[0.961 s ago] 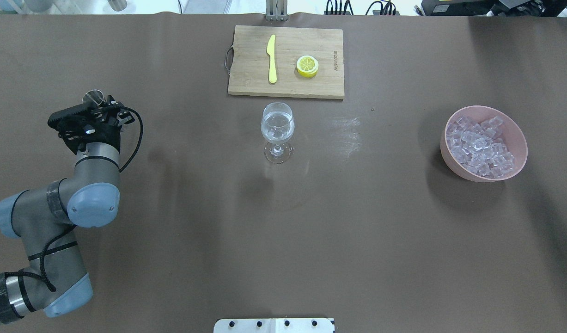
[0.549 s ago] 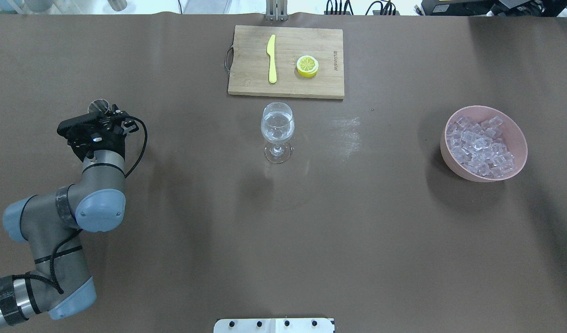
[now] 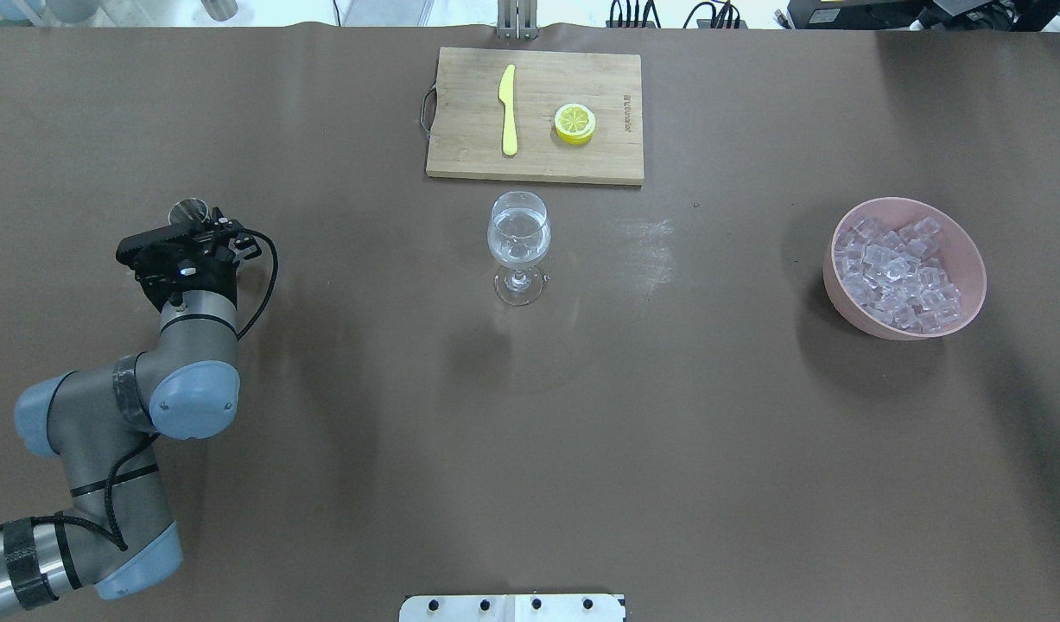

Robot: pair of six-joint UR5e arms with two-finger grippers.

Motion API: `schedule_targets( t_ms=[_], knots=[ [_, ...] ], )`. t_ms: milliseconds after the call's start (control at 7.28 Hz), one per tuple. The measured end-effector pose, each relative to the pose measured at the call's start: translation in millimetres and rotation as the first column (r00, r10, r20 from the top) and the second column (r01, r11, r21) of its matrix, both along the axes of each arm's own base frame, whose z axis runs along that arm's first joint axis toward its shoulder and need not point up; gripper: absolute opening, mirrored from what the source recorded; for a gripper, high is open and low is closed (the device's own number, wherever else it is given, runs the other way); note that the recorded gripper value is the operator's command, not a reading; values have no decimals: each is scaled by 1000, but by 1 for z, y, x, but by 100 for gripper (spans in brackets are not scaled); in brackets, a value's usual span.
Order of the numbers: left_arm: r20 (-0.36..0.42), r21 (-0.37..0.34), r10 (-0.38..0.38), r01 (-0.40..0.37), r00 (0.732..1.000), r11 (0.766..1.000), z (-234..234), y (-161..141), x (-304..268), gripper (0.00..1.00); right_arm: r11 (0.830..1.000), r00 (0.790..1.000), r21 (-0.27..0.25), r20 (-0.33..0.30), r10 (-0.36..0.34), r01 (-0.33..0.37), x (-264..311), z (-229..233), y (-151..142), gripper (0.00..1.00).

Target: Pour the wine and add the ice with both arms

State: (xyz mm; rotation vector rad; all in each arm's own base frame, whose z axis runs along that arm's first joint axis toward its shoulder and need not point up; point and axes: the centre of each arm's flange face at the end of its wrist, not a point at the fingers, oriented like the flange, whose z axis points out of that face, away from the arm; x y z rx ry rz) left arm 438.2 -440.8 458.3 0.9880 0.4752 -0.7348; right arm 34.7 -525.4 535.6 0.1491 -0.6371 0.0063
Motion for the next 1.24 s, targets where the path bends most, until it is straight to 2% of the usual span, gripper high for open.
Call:
schedule_targets(
  t_ms=[412,824,961,1099,1236],
  knots=[
    [-7,2,17,-17,1000,1000,-1,7,8,3,1000,1000,-1,-1,0,0,0,1,0,100],
    [-17,2,26,-26,1000,1000,-3,9,10,32,1000,1000,-1,-2,0,0,0,1,0,100],
    [-17,1,28,-28,999,1000,-3,10,11,48,1000,1000,-1,-2,0,0,0,0,-1,100],
    [-17,2,30,-30,999,1000,-4,10,11,70,1000,1000,0,-1,0,0,0,0,-1,100],
    [-15,2,32,-32,999,999,-4,10,11,79,1000,1000,1,-1,0,0,0,0,-1,100]
  ],
)
